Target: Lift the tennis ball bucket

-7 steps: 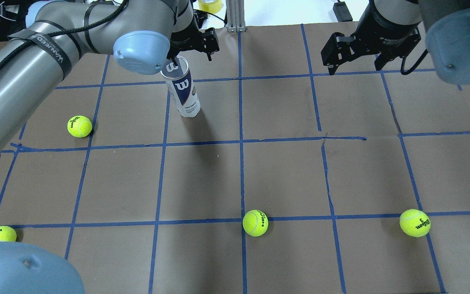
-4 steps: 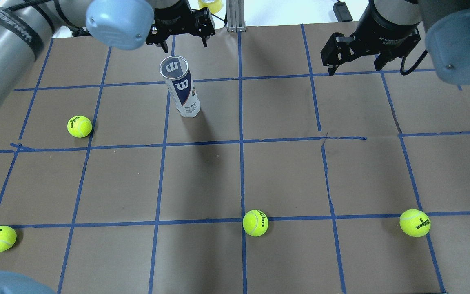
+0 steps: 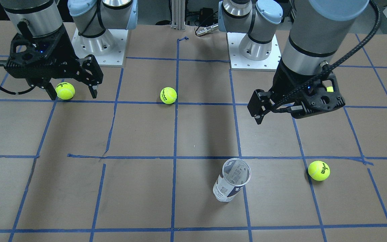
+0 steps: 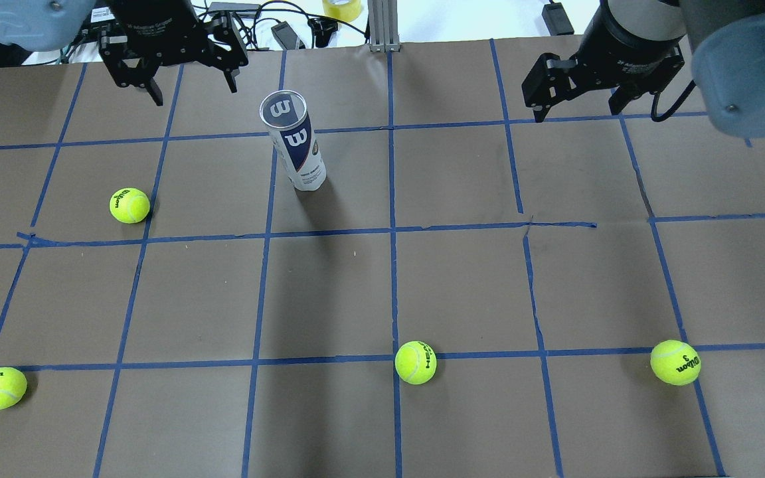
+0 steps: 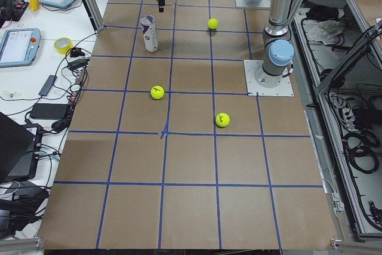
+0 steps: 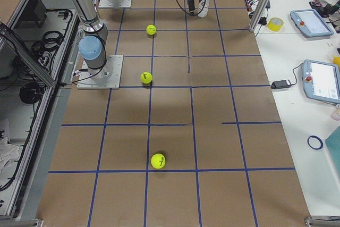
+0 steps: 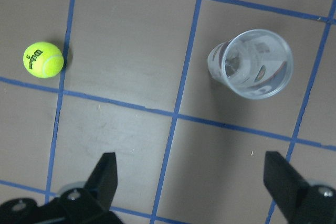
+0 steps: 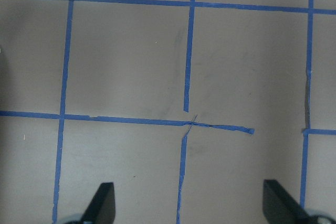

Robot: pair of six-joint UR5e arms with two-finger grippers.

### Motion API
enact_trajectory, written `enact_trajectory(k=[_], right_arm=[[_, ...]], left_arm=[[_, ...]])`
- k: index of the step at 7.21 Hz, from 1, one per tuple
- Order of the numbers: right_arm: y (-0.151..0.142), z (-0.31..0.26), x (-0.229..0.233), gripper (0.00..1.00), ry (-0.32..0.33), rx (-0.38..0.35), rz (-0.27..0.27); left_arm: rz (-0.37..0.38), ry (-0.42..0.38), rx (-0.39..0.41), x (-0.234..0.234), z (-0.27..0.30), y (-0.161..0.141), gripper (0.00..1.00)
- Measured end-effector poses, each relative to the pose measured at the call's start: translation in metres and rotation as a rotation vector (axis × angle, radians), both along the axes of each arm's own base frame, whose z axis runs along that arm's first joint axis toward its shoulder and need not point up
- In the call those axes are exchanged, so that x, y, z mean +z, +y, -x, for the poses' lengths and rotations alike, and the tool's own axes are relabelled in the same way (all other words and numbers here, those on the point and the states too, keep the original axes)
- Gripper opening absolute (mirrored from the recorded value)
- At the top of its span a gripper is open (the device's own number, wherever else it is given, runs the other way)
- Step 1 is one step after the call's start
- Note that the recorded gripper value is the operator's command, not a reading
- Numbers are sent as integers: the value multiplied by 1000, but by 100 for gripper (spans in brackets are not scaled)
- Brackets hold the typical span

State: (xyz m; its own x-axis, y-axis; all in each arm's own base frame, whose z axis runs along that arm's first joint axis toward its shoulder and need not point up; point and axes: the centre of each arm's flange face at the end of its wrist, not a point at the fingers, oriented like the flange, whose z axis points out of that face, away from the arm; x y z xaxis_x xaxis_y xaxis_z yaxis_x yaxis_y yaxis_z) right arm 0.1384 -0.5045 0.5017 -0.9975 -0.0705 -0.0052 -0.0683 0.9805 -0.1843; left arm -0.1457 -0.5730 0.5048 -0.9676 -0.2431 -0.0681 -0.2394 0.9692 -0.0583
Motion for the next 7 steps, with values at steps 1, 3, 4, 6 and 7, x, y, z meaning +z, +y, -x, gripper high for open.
enact_trajectory(k=[1,3,4,6,7], right_arm=[[0,0,0,100,0,1,0],[0,0,0,100,0,0,0],[0,0,0,100,0,0,0],[0,0,0,100,-1,0,0],[1,-1,-1,100,-2,1,-2]], left_arm=[[-14,0,22,-2,-14,5,100],[-10,-4,-61,-8,-42,16,100],[1,-10,-128,-10,-48,25,100],[-5,-11,-189,-26,-47,45,100],[-13,-8,-199,-32,-47,53,100]])
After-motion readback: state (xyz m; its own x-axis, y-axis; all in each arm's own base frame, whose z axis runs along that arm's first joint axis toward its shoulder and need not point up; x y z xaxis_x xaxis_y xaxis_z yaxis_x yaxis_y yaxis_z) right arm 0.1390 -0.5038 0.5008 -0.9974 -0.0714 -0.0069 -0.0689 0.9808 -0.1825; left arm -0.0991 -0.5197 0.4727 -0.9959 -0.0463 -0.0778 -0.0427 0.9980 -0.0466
